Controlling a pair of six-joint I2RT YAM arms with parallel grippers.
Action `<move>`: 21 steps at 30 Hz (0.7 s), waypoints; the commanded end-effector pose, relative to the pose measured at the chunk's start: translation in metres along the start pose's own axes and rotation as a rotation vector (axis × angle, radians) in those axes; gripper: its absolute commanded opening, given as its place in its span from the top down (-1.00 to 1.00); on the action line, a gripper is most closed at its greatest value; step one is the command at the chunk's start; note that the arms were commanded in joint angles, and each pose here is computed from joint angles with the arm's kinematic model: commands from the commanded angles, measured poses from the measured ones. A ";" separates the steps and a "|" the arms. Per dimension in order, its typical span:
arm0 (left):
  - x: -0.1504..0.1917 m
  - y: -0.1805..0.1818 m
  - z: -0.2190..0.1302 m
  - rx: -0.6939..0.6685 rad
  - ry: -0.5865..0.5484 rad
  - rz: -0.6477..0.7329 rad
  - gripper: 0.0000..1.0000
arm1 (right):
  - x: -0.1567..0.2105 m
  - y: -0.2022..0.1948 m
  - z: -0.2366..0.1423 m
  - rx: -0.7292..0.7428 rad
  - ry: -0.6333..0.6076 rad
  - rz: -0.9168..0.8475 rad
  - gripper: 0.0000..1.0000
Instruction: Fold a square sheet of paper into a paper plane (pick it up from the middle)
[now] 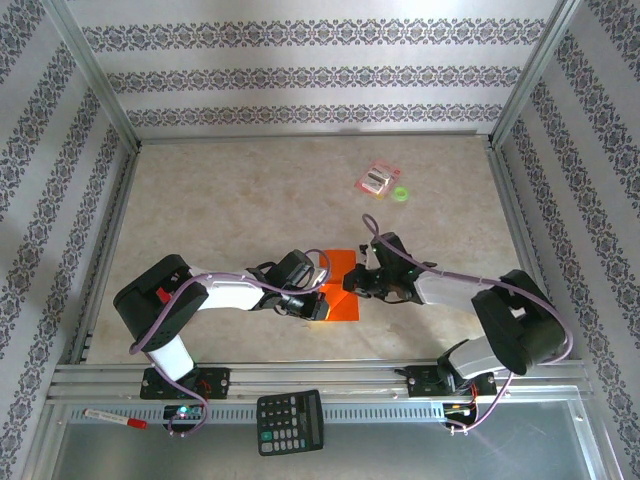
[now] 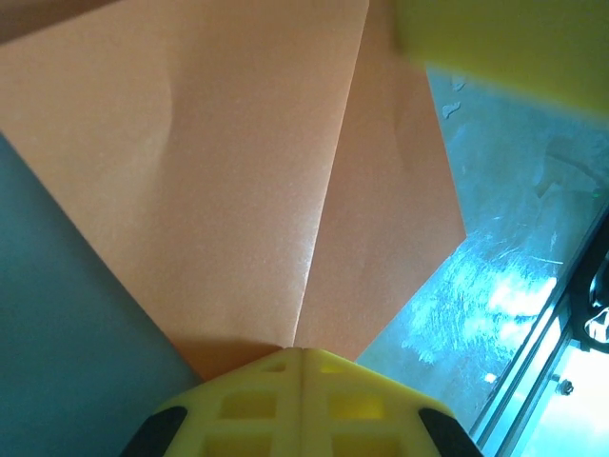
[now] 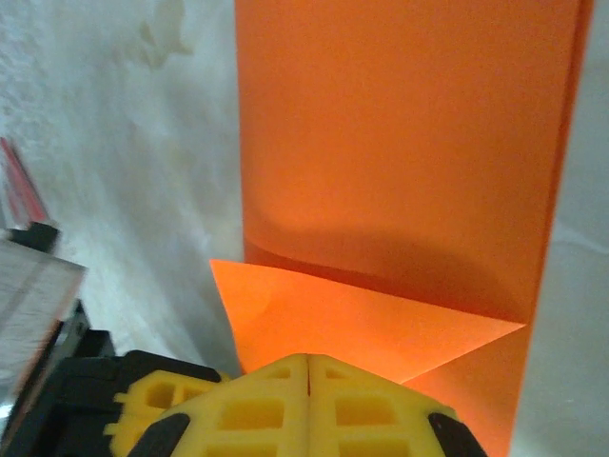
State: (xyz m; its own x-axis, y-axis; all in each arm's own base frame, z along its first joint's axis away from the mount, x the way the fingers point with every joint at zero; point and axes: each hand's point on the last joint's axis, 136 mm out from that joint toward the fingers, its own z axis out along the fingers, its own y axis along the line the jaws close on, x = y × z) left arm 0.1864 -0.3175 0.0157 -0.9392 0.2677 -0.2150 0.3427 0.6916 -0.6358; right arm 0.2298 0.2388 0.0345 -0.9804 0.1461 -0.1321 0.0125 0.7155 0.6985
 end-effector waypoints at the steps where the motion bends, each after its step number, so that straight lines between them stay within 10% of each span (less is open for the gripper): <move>1: 0.046 0.049 0.000 -0.189 0.145 -0.102 1.00 | 0.004 -0.012 0.014 0.032 0.000 0.026 1.00; 21: 0.059 0.046 -0.008 -0.172 0.161 -0.119 1.00 | 0.033 -0.075 0.021 0.230 0.076 0.136 1.00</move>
State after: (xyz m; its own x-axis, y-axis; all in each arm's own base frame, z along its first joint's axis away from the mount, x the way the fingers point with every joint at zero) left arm 0.1832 -0.3099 0.0157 -0.9414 0.2624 -0.2119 0.3370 0.7078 -0.6208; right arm 0.2279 0.2470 0.0123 -0.9847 0.1505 -0.0878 0.0448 0.7058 0.7070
